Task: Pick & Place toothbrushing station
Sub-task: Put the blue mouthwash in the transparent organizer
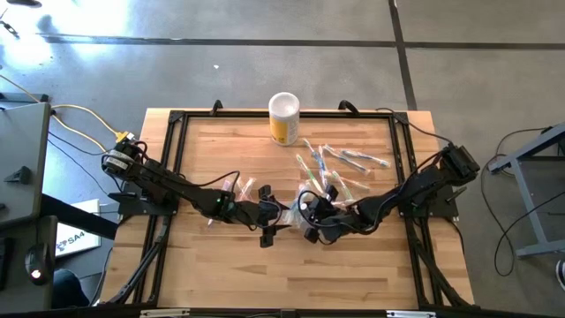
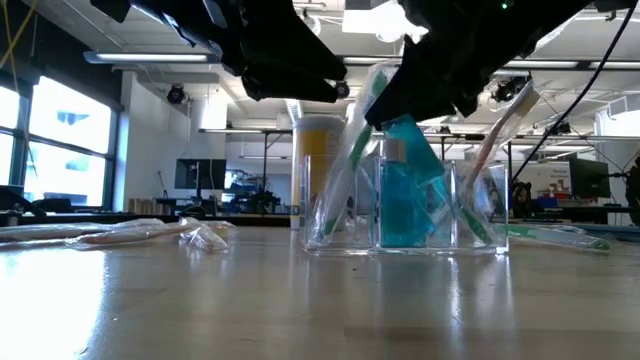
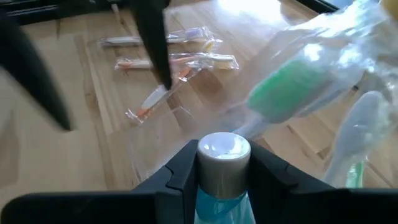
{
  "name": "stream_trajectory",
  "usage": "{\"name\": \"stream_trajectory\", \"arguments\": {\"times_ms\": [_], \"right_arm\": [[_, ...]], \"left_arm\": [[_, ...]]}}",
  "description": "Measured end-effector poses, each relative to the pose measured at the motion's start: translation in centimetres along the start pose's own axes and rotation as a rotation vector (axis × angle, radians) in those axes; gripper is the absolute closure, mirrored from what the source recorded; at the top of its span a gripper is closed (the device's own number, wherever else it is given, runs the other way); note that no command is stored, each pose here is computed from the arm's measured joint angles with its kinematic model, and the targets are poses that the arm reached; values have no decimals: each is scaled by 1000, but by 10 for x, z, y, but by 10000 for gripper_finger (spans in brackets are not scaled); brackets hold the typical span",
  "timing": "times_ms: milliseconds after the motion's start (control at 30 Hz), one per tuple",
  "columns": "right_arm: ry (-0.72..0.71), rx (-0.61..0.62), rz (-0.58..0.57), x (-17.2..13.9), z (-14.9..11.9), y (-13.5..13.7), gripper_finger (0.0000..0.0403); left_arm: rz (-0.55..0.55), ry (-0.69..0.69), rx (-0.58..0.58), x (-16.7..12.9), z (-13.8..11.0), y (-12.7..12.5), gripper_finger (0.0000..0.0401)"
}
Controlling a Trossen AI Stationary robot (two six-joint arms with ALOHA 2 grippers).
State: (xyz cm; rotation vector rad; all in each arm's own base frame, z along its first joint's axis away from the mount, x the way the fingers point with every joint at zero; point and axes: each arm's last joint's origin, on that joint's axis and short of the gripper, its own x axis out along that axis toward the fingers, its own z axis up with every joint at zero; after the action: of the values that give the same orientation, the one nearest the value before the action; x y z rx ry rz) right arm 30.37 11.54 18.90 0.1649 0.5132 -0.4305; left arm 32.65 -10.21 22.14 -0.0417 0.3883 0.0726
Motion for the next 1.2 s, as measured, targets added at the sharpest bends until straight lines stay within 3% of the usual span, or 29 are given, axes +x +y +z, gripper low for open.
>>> {"name": "stream_trajectory", "arguments": {"times_ms": [300, 400, 633, 1000, 1200], "right_arm": [[-20, 14, 21, -17, 3, 4, 307], [-21, 13, 16, -16, 3, 4, 307], [-53, 12, -33, -15, 3, 3, 308], [-120, -14, -83, -23, 0, 10, 308], [-147, -14, -90, -19, -5, 16, 308]], "left_arm": [[247, 63, 79, -1, -9, 9, 153], [278, 73, 92, -2, -11, 10, 153], [221, 82, 65, -1, -11, 8, 153], [-5, 64, -1, 0, -6, 1, 153], [-31, 76, -50, 0, -7, 0, 153]]}}
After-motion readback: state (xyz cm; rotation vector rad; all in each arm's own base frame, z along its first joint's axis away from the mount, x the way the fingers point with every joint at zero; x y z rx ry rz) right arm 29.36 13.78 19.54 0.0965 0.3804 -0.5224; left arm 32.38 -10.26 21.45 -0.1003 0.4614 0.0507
